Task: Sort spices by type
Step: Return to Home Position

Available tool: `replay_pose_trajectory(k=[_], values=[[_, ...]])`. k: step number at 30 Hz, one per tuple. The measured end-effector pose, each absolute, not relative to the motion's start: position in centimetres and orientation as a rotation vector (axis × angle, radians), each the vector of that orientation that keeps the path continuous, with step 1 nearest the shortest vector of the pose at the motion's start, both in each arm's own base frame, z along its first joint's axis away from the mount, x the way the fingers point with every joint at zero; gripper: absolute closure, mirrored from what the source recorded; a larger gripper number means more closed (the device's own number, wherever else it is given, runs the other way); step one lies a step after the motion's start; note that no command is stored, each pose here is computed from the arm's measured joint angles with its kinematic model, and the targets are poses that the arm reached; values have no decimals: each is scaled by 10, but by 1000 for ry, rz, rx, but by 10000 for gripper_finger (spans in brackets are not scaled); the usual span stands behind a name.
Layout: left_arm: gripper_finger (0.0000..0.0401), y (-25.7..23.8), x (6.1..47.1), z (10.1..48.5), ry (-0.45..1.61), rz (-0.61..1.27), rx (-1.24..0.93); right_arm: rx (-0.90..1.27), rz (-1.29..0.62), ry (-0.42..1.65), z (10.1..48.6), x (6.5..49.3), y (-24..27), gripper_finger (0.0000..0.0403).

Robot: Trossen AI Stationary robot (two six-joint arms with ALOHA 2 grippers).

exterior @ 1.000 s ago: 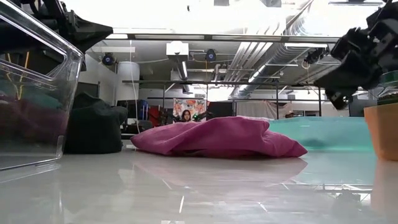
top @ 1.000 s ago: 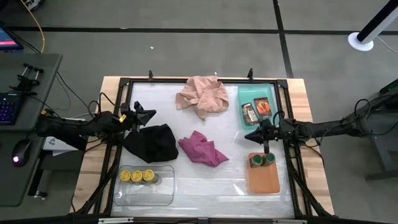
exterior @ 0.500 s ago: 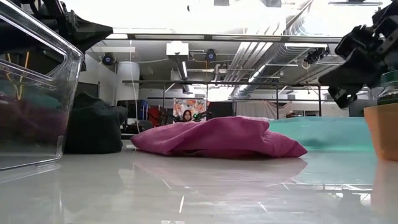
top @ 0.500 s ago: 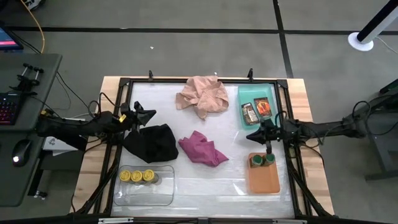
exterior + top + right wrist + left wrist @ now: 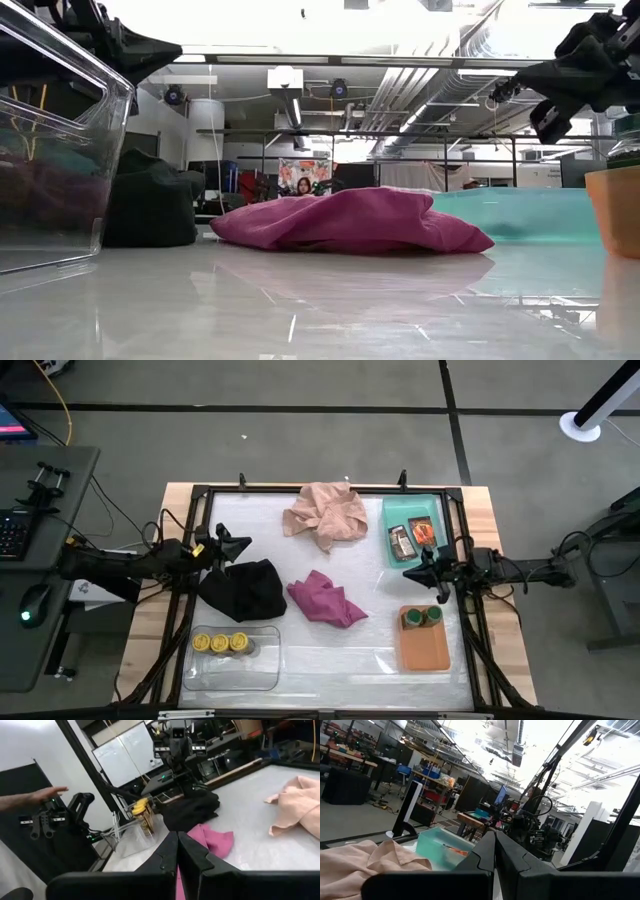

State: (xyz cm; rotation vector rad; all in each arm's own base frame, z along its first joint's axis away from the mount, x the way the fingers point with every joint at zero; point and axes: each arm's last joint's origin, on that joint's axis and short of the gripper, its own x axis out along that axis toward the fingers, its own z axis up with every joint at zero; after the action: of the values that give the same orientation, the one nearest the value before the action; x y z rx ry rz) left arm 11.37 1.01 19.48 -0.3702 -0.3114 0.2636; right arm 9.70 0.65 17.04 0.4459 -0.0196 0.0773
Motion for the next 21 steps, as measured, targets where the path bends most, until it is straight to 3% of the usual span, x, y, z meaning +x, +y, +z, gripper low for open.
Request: replay_pose_trajectory(k=[17,21], values=[[401,10,110,194,-305,267,-368,445,70,6,168,97,7,402],[401,13,101,188,-226,303,-198,445,70,6,168,97,7,402]])
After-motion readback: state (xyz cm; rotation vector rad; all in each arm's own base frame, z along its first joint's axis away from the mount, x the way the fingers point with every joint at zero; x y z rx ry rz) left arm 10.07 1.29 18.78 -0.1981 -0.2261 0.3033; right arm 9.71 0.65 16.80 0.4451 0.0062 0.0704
